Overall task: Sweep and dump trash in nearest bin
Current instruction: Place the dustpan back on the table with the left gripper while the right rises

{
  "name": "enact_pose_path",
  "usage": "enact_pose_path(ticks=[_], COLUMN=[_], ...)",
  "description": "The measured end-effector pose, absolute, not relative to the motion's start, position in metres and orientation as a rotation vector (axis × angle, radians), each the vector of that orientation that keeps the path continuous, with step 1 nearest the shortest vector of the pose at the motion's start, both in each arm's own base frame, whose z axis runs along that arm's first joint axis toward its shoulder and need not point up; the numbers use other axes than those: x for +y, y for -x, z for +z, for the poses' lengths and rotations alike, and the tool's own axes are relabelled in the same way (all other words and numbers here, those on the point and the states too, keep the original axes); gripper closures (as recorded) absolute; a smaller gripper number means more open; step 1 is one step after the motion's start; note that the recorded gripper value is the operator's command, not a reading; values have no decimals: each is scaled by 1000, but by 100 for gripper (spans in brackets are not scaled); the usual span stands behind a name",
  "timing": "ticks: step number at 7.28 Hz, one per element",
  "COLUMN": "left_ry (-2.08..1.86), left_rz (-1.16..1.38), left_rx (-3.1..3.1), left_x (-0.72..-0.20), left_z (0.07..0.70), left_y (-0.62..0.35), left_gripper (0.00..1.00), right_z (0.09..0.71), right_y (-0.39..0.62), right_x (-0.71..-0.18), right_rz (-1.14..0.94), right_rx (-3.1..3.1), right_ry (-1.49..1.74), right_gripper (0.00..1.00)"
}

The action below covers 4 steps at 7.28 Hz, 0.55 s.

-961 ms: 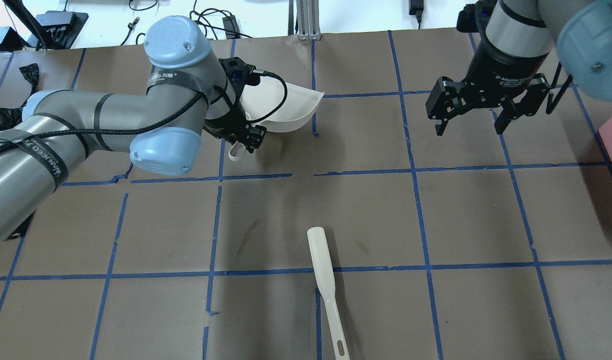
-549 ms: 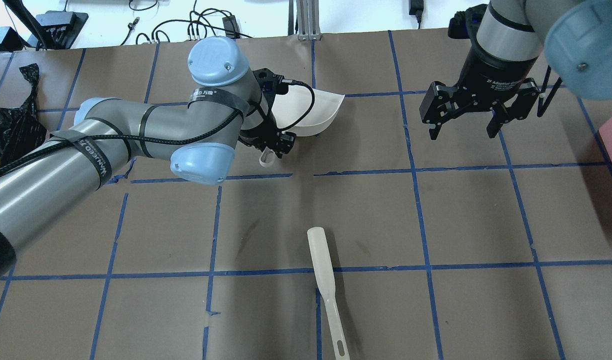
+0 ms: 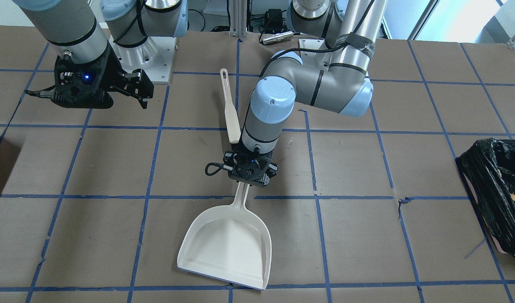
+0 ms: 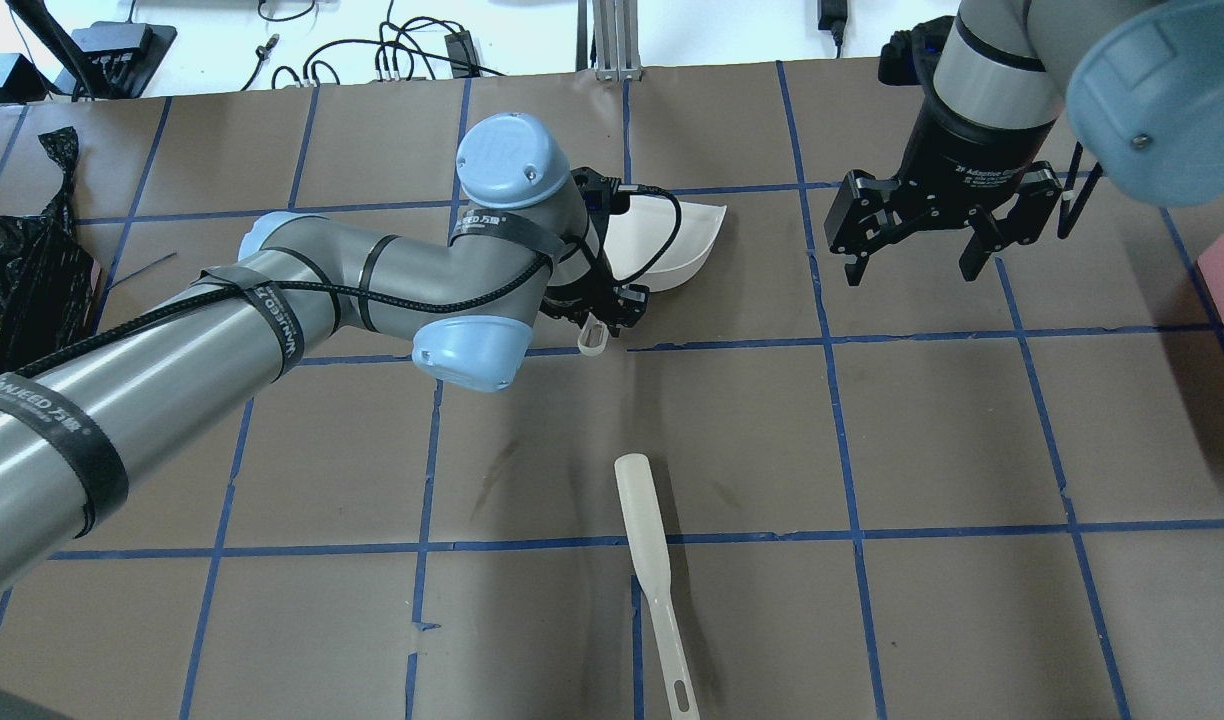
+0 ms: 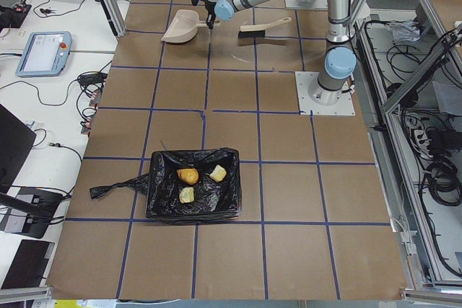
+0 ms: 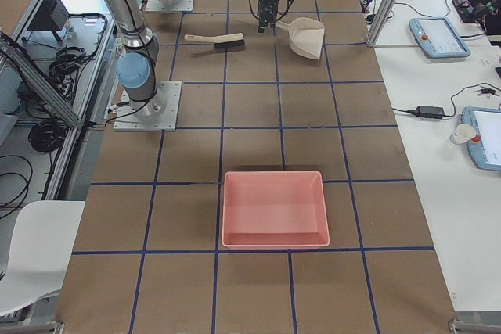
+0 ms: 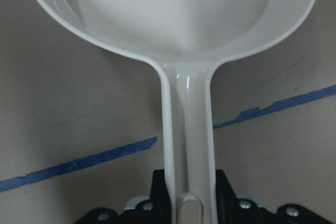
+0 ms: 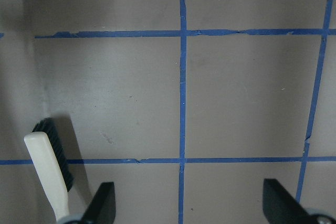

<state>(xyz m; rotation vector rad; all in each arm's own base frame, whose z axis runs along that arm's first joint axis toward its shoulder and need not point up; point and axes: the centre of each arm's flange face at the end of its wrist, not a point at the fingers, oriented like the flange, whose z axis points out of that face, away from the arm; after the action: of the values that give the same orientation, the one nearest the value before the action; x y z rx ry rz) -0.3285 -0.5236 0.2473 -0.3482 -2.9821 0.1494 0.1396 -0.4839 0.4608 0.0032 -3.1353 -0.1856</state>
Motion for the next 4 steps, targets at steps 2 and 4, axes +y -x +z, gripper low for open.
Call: enact_pose_path(ticks=[2,4], left_ry=[366,384], left_rz=[143,167], left_rx=[-2985,-2987], left_x=[-516,-515], left_z=[241,248], left_y=[340,341], left_gripper=[32,4], right_z=[460,460], right_y=[-140,-140], right_x=[-484,-484], right_rz=[-188,-189], right_rx=[-3135,-3136], right_ry=[-4,-4], right_gripper=[0,0])
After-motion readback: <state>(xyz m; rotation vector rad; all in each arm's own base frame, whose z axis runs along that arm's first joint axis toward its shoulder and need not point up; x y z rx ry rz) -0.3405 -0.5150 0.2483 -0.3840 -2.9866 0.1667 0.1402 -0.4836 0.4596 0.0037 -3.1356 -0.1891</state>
